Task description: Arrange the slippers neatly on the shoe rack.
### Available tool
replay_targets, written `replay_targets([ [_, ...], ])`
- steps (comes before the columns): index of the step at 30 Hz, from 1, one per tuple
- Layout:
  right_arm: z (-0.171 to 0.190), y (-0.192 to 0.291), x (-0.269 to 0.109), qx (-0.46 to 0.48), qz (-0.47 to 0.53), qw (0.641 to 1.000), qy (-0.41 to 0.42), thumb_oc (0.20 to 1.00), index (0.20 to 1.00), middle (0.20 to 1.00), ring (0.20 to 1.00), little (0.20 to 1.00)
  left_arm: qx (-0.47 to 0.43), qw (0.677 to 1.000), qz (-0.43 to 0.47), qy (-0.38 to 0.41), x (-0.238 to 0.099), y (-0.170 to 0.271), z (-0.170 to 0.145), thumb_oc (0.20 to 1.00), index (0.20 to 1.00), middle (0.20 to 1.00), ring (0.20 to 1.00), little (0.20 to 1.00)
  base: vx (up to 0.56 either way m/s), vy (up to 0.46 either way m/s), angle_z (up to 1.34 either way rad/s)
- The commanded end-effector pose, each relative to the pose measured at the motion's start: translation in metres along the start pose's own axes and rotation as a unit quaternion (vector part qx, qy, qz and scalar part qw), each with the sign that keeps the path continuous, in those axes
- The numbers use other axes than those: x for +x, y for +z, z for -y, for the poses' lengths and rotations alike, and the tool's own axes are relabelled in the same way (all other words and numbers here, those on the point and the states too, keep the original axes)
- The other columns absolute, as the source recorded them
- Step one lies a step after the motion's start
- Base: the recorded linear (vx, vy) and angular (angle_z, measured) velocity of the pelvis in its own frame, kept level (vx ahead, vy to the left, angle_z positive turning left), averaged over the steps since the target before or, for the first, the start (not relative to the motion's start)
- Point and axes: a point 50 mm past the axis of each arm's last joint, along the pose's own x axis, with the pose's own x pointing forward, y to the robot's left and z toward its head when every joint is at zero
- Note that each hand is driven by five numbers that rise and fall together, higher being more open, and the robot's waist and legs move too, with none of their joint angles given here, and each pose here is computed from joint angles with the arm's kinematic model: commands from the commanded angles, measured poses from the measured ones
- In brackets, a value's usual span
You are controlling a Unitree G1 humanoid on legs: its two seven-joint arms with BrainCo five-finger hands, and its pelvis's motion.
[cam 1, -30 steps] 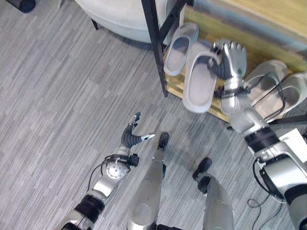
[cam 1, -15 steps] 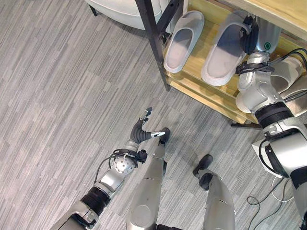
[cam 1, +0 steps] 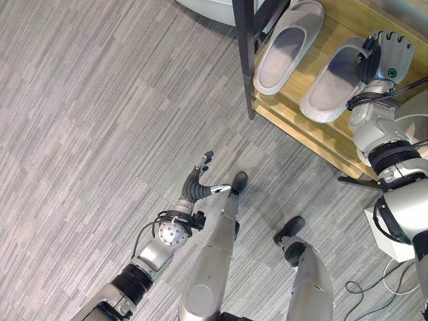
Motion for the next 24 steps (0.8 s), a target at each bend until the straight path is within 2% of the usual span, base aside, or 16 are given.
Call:
replay_targets([
  [1,0.03,0.014,0.018,0.063,0.029,0.997,-0.046,1.0,1.0,1.0,1.0,1.0,-0.029,0.998,0.057,-0.013,0.009,0.023,0.003,1.0,1.0,1.0,1.0,1.0,0.01,0.005,0.06],
  [7,0.021,0.024,0.011,0.114,0.022,0.993,-0.031,1.0,1.0,1.0,1.0,1.0,-0.027,0.998,0.048,-0.007,0.01,0.02,0.001,1.0,1.0,1.0,1.0,1.0,0.0,0.014,-0.01],
  [12,0.019,0.047,-0.006,0.268,0.002,0.961,-0.064,1.0,1.0,1.0,1.0,1.0,-0.028,0.999,0.038,0.008,0.011,0.016,0.001,1.0,1.0,1.0,1.0,1.0,0.01,0.03,-0.01],
  [16,0.011,0.052,-0.023,0.352,-0.031,0.933,-0.072,1.0,1.0,1.0,1.0,1.0,-0.023,0.999,0.032,0.015,0.012,0.014,0.001,1.0,1.0,1.0,1.0,1.0,-0.01,0.021,-0.04],
  [20,-0.006,0.049,-0.046,0.405,-0.069,0.91,-0.053,1.0,1.0,1.0,1.0,1.0,-0.016,0.999,0.026,0.021,0.011,0.012,-0.001,1.0,1.0,1.0,1.0,1.0,-0.02,0.011,0.0],
  [24,-0.01,0.046,-0.047,0.406,-0.082,0.909,-0.046,1.0,1.0,1.0,1.0,1.0,-0.011,0.999,0.024,0.022,0.01,0.011,-0.001,1.0,1.0,1.0,1.0,1.0,0.01,-0.005,-0.06],
])
